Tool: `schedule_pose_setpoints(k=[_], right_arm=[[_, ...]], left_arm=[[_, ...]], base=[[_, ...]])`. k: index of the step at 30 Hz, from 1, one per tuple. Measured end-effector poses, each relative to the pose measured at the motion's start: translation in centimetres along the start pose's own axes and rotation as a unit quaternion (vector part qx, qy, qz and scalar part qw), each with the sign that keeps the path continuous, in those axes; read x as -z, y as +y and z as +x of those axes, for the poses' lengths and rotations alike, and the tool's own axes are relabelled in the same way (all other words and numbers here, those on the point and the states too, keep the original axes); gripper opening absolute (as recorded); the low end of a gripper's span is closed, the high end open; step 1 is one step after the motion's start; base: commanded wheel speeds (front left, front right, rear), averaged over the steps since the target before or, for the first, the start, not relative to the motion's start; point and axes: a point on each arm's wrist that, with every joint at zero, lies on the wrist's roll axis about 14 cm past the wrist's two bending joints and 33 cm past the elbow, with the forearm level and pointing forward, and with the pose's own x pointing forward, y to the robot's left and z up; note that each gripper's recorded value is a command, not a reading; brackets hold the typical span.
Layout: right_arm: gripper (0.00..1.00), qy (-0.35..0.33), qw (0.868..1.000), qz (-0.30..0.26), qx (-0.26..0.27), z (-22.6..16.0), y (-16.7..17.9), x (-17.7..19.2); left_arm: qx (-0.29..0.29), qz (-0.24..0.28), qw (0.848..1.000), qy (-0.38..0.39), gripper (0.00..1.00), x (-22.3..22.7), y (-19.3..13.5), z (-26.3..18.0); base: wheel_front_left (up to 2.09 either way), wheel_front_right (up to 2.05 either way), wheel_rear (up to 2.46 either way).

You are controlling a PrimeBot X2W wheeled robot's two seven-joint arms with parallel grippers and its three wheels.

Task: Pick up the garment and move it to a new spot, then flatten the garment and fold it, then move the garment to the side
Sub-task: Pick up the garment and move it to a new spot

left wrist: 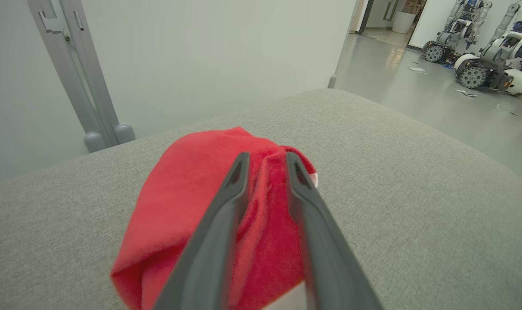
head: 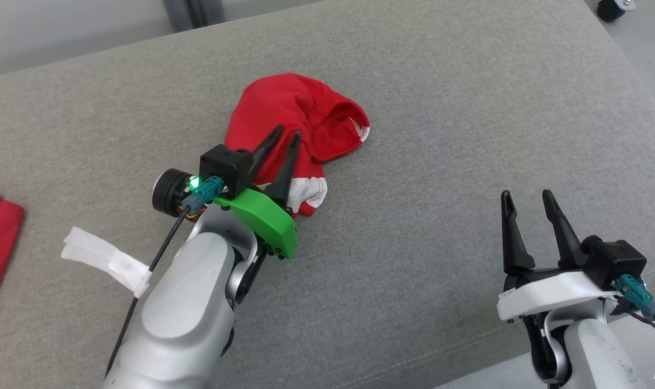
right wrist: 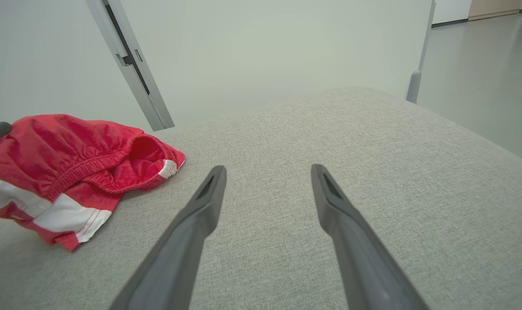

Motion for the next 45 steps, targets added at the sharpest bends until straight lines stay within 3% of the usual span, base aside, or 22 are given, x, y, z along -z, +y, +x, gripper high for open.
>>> schedule_pose_setpoints(k=[10, 21, 33, 45], right_arm=[[1.0, -0.012, 0.999, 0.001, -0.04, 0.0, 2.6, -0.7], [1.0, -0.028, 0.995, 0.01, -0.091, -0.4, 6.1, -1.7], [1.0, -0.043, 0.992, 0.007, -0.12, -1.0, 8.0, -2.7], [1.0, -0.037, 0.989, 0.011, -0.143, -1.6, 9.5, -2.3]], left_arm=[[-0.059, 0.024, 0.992, -0.113, 1.0, -6.5, 2.6, -3.1], [-0.211, 0.059, 0.962, -0.161, 1.0, -8.8, 9.6, -13.5], [-0.342, 0.062, 0.923, -0.164, 1.0, -7.1, 12.8, -24.4], [-0.355, 0.03, 0.924, -0.139, 1.0, -3.7, 11.5, -26.3]], base=[[0.0, 0.0, 0.0], [0.0, 0.0, 0.0], [0.0, 0.0, 0.0], [0.0, 0.0, 0.0]])
